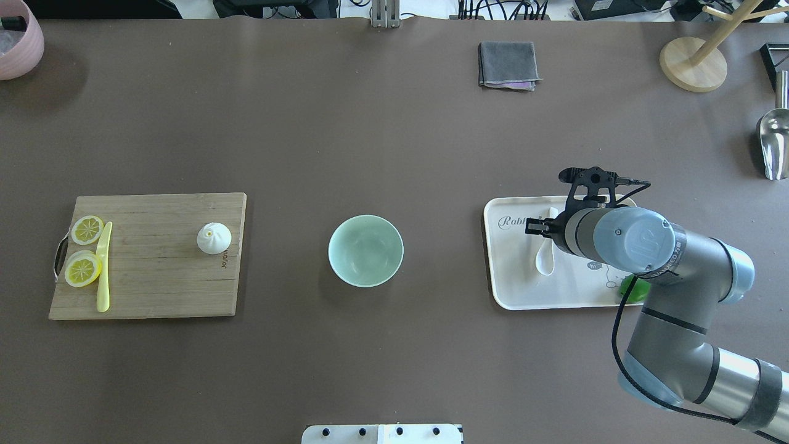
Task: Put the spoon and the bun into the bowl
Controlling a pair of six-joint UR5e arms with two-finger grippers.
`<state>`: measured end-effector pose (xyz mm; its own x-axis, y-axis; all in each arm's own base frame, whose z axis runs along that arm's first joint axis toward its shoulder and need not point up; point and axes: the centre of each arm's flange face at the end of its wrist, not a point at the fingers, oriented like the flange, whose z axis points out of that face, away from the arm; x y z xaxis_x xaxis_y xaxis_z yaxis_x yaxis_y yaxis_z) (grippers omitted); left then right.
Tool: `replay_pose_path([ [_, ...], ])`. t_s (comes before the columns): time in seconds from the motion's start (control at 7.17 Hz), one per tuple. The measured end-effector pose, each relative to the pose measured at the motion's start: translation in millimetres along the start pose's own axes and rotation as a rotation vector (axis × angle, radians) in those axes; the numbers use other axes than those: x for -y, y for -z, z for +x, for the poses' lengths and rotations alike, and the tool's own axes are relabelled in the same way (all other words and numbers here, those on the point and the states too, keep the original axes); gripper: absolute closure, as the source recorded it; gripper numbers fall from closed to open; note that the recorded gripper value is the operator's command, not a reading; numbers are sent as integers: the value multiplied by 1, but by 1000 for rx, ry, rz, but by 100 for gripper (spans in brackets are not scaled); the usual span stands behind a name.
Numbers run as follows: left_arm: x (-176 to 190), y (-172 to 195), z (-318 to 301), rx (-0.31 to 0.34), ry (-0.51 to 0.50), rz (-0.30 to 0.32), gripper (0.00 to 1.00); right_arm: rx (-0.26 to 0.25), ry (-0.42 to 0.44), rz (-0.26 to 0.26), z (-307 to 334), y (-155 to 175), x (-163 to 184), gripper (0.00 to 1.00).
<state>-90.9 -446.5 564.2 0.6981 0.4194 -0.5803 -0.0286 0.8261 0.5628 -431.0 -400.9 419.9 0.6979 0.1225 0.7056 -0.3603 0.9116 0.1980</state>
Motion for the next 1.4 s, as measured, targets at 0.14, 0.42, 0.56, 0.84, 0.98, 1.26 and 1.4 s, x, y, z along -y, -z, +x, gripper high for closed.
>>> replay_pose_path([
  [0.14, 0, 0, 0, 0, 0, 0, 2, -5, 3, 2, 0, -2, -2, 100],
  [0.42, 0, 0, 0, 0, 0, 0, 2, -7, 10, 14, -4, -4, -6, 100],
  [0.56, 0, 0, 0, 0, 0, 0, 2, 10, 10, 20, -13, 3, -4, 100],
  [0.84, 0, -1, 0, -1, -1, -1, 2, 57, -44, 30, -63, 27, 10, 100],
  [0.98, 0, -1, 1, -3, -1, -3, 2, 69, -120, 28, -105, 44, 19, 100],
  [1.26, 0, -3, 2, -6, -2, -7, 2, 50, -316, 37, -193, 79, 20, 100],
  [1.4, -1, -4, 2, -7, -2, -9, 2, 30, -395, 68, -227, 88, 12, 100],
])
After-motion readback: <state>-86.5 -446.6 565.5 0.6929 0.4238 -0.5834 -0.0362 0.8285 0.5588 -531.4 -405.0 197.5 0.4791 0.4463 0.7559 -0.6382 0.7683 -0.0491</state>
